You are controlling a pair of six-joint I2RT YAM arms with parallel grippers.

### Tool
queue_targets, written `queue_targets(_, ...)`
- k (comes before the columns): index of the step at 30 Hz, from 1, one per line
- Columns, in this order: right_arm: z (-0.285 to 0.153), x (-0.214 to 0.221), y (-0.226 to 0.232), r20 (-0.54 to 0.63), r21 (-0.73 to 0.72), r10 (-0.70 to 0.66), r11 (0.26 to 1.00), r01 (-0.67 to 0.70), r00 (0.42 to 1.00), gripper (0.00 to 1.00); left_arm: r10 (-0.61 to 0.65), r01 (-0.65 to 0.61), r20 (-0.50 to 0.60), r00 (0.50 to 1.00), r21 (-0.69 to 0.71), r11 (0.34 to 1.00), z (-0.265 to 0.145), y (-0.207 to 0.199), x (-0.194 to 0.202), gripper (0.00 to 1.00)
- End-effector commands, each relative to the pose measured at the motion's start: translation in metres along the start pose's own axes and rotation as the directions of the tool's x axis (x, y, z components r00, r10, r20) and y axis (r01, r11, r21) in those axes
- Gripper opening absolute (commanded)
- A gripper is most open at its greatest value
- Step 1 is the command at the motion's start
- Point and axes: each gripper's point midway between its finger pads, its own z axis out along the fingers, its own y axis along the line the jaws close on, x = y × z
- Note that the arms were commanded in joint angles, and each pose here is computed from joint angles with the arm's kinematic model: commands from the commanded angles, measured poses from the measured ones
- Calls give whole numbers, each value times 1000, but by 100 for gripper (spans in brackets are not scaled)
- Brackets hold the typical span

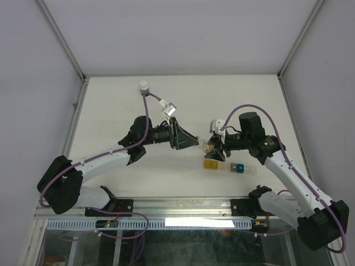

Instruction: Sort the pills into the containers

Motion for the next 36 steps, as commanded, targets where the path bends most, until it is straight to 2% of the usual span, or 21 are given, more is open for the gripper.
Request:
queue_targets(1,-3,-23,-6,48,21,-63,998,62,997,0,61,-61,30,998,4,998,7,-10,-16,31)
queue_targets(21,2,-17,-8,18,15,-45,999,44,999,0,66,-67,-44,997,-13,998,16,-13,-5,31)
queue_targets(36,4,-15,-11,2,28,-24,999,24,1000,0,84,-103,-137,987,-132,986,22,-6,0,30)
